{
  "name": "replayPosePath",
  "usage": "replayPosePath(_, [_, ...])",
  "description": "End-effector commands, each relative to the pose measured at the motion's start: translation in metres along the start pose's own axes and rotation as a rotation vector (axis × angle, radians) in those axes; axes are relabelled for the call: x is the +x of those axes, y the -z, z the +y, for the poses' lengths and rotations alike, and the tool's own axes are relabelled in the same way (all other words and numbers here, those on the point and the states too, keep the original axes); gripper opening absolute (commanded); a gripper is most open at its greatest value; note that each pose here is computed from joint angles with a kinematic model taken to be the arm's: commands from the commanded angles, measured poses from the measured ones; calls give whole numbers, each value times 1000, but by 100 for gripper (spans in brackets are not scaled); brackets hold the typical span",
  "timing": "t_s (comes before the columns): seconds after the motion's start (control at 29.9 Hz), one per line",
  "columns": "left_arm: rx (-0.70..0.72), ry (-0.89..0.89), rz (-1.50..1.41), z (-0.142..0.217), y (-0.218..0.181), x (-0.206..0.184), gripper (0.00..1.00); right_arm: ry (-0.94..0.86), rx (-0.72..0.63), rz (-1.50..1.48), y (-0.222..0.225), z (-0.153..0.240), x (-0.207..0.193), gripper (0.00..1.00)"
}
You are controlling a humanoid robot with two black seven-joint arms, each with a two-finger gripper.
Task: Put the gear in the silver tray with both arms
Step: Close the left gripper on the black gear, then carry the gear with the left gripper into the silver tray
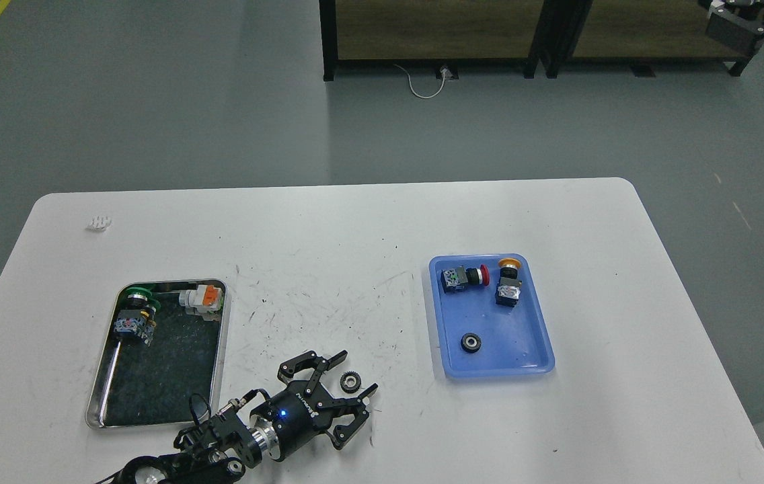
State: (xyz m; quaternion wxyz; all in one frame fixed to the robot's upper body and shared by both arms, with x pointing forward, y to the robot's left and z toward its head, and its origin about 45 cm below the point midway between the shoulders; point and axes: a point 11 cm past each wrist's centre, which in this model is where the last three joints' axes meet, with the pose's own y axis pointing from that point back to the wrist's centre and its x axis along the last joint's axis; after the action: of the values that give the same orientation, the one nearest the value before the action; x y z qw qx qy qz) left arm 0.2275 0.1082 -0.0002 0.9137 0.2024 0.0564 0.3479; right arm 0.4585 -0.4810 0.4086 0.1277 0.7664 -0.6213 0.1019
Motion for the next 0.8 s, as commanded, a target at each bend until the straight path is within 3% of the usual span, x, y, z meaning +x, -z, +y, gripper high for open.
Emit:
replayPosePath(0.0, [0,5,2,0,0,-2,57,0,1,0,0,0,0,98])
replayPosePath(0.47, [22,18,19,7,11,-12,58,-6,-1,1,1,0,2,98])
replayPosePath(0.77, [19,12,11,5,9,-10,39,-6,4,2,3,0,2,98])
